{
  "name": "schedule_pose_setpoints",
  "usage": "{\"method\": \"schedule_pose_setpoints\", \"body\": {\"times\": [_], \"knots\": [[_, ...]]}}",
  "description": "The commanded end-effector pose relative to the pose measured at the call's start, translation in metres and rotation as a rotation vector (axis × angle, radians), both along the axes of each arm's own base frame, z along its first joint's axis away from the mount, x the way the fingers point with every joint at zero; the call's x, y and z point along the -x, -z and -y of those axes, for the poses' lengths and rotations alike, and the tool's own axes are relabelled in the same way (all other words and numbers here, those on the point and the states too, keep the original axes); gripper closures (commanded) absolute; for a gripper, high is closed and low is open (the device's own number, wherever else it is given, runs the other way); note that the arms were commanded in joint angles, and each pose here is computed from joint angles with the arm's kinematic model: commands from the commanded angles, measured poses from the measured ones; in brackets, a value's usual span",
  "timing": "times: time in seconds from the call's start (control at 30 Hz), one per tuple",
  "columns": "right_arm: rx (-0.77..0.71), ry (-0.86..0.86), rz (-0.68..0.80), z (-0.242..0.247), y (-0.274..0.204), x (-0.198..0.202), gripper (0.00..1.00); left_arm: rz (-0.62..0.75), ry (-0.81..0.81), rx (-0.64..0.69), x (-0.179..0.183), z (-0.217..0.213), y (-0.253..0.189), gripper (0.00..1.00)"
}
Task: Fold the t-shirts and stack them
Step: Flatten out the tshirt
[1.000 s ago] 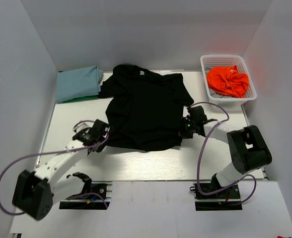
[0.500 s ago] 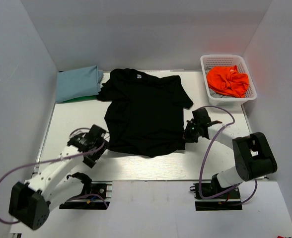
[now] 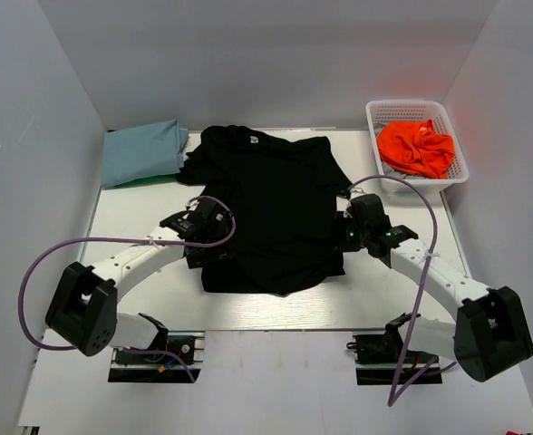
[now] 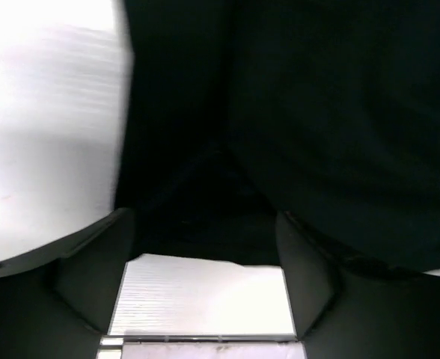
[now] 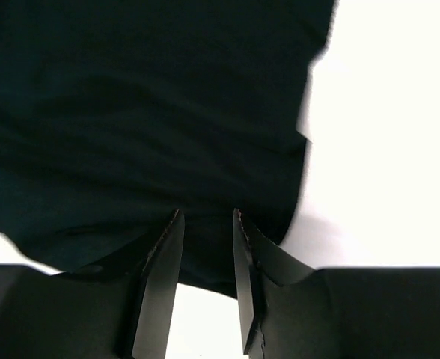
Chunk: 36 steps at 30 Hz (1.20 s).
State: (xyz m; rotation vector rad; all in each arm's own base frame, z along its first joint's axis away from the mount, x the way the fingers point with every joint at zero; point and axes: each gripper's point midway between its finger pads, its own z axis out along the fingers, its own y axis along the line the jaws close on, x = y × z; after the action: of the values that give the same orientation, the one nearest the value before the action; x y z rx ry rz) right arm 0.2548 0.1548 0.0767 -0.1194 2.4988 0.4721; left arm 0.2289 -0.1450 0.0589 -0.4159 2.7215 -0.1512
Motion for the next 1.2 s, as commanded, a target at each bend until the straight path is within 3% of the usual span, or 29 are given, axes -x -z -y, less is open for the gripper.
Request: {"method": "schedule_pose_setpoints", "body": {"times": [0.0, 0.17, 0.33, 0.63, 0.77, 1.1, 1.17], "knots": [[-0.032, -0.131, 0.136, -0.023, -0.030, -0.008, 0.60, 0.096, 0.165, 0.083, -0.008, 0.025, -0.015, 0.16], [-0.072, -0.182, 0.098, -0.040, -0.017, 0.006, 0.60, 0.008, 0.192, -0.031, 0.002, 0.019, 0.006, 0.35], [-0.078, -0.155, 0.037, -0.044, 0.009, 0.010, 0.60, -0.009, 0.228, -0.080, 0.012, 0.017, 0.004, 0.47], [-0.017, -0.052, -0.028, -0.030, 0.032, 0.008, 0.58, 0.005, 0.293, -0.033, 0.008, 0.040, 0.026, 0.41], [-0.014, -0.046, -0.044, -0.030, 0.037, 0.010, 0.58, 0.029, 0.219, -0.104, -0.010, 0.034, 0.030, 0.41], [0.015, -0.022, -0.078, -0.022, 0.049, 0.015, 0.58, 0.041, 0.142, -0.181, -0.027, 0.022, 0.031, 0.53], [0.016, -0.020, -0.088, -0.022, 0.053, 0.017, 0.58, 0.050, 0.141, -0.175, -0.028, 0.023, 0.026, 0.62]]}}
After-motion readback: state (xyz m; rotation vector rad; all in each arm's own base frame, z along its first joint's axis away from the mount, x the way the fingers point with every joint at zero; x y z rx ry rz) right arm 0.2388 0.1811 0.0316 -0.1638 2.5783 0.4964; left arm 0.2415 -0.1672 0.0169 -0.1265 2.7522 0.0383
